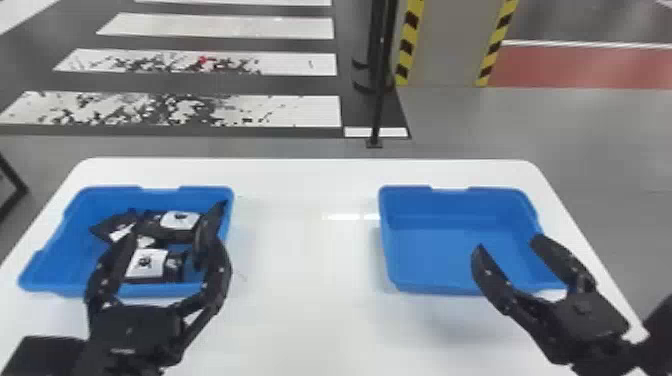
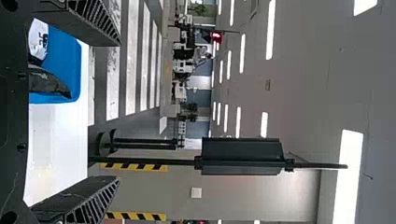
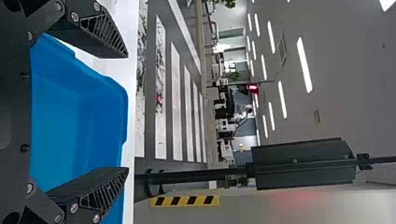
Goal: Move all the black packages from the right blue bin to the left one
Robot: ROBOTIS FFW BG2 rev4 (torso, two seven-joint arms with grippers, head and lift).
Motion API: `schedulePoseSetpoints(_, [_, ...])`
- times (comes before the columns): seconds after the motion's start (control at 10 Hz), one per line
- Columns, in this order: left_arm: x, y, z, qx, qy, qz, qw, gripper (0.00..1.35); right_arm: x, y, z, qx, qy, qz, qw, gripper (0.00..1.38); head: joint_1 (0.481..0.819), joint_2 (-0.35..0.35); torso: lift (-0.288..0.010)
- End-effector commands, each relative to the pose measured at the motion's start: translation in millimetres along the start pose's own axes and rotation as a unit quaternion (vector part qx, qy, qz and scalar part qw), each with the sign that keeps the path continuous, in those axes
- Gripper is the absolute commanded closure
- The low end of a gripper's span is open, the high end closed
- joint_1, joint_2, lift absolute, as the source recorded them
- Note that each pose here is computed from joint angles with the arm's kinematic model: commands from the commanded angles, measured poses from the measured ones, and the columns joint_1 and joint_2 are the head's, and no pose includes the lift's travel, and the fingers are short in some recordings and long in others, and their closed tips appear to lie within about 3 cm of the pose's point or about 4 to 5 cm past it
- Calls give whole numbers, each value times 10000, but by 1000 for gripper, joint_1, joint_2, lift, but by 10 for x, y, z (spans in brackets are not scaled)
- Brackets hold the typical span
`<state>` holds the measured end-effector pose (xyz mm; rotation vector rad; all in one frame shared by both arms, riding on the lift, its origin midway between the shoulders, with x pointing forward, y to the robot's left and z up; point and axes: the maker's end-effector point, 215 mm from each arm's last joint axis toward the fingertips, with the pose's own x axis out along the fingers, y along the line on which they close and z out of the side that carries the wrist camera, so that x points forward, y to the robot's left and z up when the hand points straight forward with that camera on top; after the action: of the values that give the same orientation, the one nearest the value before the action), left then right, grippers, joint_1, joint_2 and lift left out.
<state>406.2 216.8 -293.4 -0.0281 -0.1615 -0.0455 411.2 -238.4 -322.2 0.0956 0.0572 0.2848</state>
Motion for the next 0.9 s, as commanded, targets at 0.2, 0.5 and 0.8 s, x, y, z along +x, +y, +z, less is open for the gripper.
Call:
schedulePoseSetpoints(0.2, [-21,55,-14,-39,48,67,10000,-2,-6,5,-24,49,37,3,10000,179,695,-25,-140])
schedulePoseSetpoints(0.5, [-26,84,-7,-18,46,88,9999,-2,-14,1,-17,62,31,-1,10000,199,695,-21,-140])
schedulePoseSetpoints(0.8, [-35,99,-23,-46,70,109,9999,-2,-20,7,-12,80,25,3,10000,200,695,-18,-140])
